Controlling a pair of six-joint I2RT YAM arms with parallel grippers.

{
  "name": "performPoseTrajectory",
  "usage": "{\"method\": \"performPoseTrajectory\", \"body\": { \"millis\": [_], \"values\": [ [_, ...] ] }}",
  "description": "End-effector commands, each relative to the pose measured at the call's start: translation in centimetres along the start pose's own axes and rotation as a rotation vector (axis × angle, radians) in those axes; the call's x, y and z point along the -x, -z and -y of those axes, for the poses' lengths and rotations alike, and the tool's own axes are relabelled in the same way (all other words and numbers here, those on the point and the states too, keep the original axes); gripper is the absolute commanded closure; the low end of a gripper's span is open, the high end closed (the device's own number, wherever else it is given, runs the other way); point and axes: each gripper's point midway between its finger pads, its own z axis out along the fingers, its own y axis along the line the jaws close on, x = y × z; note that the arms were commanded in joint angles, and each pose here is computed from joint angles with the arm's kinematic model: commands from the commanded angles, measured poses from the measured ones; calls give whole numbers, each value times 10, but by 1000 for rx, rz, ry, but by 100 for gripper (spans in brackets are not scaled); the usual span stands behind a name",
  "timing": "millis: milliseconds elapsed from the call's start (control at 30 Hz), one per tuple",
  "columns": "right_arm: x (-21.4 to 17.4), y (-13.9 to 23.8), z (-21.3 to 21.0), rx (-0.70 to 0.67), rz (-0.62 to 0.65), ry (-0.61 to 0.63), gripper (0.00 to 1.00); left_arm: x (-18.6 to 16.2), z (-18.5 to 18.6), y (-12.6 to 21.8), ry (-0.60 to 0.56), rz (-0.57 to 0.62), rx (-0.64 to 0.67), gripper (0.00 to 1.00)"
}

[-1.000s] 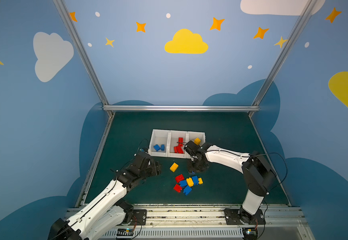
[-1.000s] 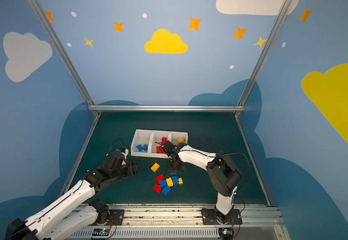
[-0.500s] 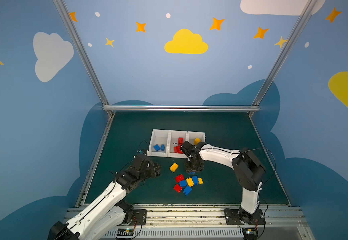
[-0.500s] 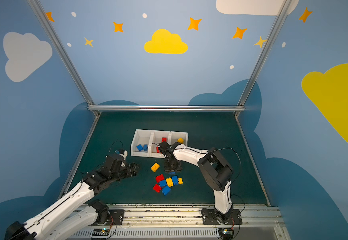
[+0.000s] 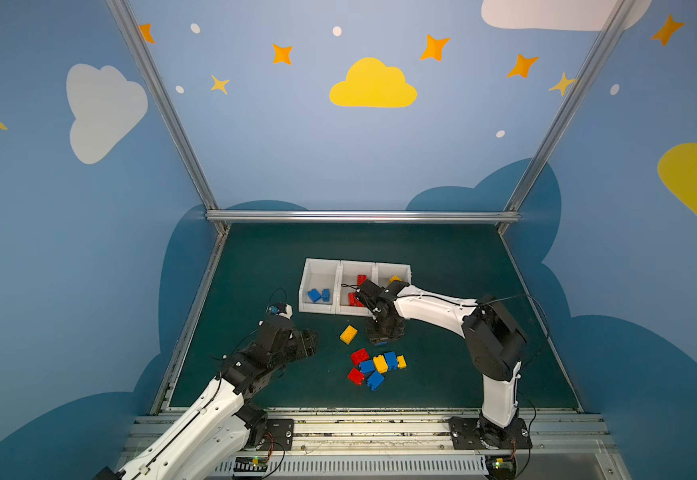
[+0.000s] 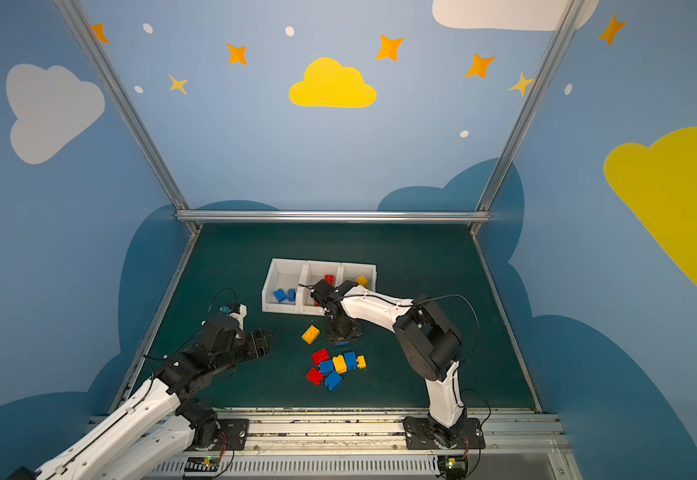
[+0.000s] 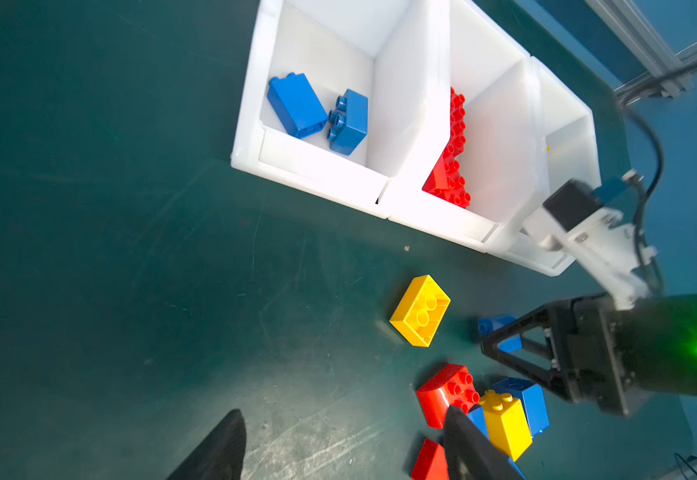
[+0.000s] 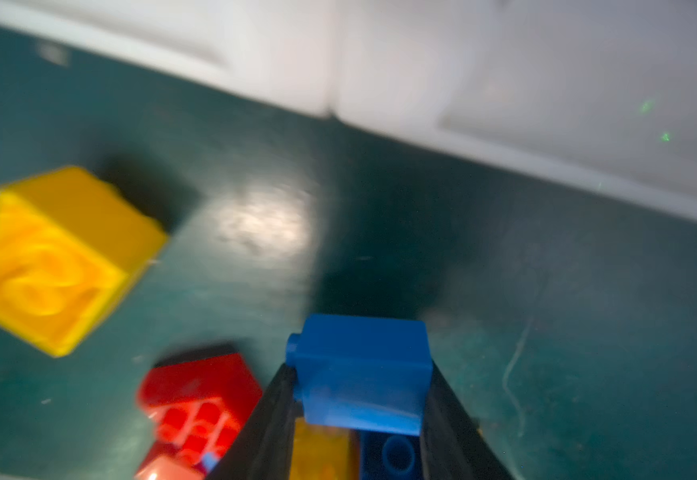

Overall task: Sort the legos into containers by color
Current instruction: 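Lower the right gripper onto the blue 2x2 brick and close on it, then carry the blue brick with the right gripper to the blue compartment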

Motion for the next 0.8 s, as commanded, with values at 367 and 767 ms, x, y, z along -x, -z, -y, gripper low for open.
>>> {"method": "performPoseTrajectory", "body": {
  "millis": [367, 767],
  "values": [
    [112, 101, -91, 176, 267, 255, 68, -12, -16, 8, 25, -4, 32, 25],
    [176, 78, -138, 276, 433, 386, 66, -19, -17, 11, 46, -5, 4, 25]
  ]
}}
